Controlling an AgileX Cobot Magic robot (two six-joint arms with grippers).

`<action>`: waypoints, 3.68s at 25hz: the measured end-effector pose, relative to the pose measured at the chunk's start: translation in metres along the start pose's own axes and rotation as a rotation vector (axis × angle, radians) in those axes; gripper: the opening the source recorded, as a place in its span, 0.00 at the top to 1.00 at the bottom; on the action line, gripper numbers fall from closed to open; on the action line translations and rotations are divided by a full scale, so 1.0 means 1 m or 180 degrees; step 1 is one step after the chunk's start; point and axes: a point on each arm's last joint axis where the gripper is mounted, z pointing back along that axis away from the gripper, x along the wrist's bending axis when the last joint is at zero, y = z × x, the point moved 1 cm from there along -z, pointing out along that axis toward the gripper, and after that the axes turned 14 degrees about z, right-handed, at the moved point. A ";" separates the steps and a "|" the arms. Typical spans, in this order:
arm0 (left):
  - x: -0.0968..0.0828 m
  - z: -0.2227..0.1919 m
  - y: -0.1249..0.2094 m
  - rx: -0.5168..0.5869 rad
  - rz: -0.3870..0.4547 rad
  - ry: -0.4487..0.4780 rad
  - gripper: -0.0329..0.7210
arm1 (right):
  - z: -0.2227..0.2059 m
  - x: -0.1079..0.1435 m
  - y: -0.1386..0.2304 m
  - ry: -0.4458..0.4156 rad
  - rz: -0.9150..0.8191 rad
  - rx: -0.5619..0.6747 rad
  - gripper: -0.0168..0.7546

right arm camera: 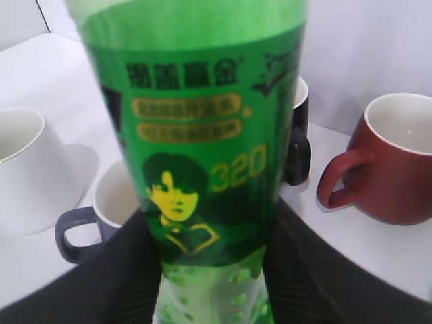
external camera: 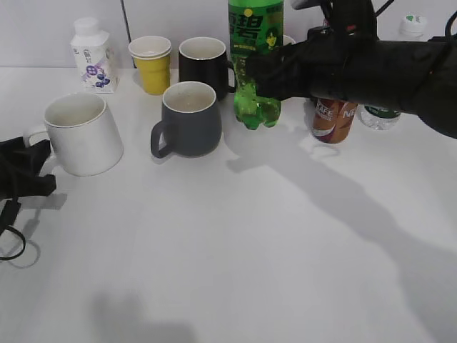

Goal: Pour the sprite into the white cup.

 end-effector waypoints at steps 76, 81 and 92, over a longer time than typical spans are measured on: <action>-0.048 0.171 -0.183 -0.0079 -0.0170 -0.0254 0.47 | 0.158 0.003 -0.038 0.0817 0.0973 -0.0576 0.22; -0.045 0.215 -0.173 0.0238 0.0020 -0.0350 0.25 | 0.220 0.008 -0.047 0.0951 0.0809 -0.0276 0.22; -0.027 0.287 -0.125 0.0897 0.0246 -0.0719 0.23 | 0.325 0.042 0.018 0.0684 0.0243 0.1317 0.22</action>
